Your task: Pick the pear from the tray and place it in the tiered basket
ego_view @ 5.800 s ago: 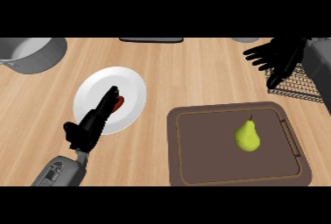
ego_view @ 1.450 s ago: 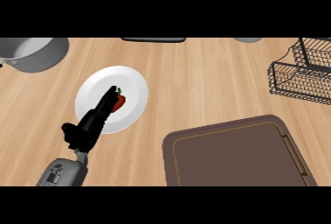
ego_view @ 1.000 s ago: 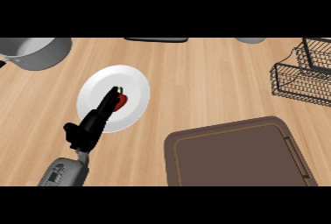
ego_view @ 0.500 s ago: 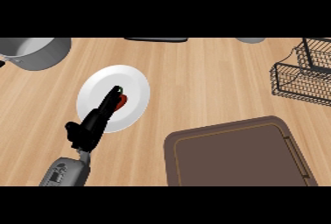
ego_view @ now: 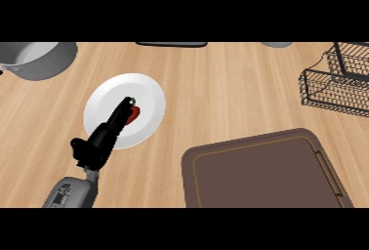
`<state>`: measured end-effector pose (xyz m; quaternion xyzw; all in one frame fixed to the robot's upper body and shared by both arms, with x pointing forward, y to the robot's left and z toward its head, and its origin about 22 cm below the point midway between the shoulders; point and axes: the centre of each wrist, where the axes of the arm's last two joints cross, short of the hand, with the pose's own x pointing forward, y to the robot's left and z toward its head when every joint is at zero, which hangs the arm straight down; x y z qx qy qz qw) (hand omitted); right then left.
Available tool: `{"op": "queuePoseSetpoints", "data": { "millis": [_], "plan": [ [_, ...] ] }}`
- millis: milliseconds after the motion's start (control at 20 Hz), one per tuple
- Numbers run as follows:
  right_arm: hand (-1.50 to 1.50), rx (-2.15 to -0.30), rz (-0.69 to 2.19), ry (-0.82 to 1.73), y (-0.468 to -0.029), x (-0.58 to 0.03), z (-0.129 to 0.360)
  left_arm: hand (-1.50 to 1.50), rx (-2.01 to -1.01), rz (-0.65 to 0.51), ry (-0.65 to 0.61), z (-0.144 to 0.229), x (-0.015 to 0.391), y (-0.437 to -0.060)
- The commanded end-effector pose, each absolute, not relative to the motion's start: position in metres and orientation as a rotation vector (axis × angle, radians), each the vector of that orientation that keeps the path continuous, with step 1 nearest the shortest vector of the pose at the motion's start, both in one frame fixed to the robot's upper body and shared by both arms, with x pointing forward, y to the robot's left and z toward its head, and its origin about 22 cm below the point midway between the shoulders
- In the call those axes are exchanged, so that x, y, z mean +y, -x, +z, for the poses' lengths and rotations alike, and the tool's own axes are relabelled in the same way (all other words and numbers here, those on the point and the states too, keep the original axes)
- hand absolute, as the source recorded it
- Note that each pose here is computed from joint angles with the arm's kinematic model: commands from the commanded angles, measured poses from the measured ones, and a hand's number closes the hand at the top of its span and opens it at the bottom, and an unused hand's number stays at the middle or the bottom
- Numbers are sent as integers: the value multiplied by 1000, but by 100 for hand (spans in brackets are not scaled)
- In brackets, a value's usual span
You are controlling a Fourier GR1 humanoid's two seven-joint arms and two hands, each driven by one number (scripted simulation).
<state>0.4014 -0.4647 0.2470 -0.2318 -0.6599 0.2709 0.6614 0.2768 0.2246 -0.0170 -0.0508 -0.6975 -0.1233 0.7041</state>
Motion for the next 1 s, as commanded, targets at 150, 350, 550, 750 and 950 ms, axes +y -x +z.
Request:
{"op": "queuePoseSetpoints", "data": {
  "millis": [150,350,550,750,950],
  "plan": [
    [150,-1349,491,318,-418,-442,230,0,-1566,-276,112,-16,221,-272],
    [-150,-1230,409,192,-414,-449,232,0,-1535,-251,118,-26,228,-274],
    [-150,-1271,296,141,-401,-468,241,0,-1542,-278,110,-10,240,-271],
    [-150,-1372,151,244,-394,-478,254,0,-1560,-274,94,1,225,-285],
    [-150,-1421,-10,513,-376,-500,265,0,-1543,-271,124,-18,215,-272]
  ]
}}
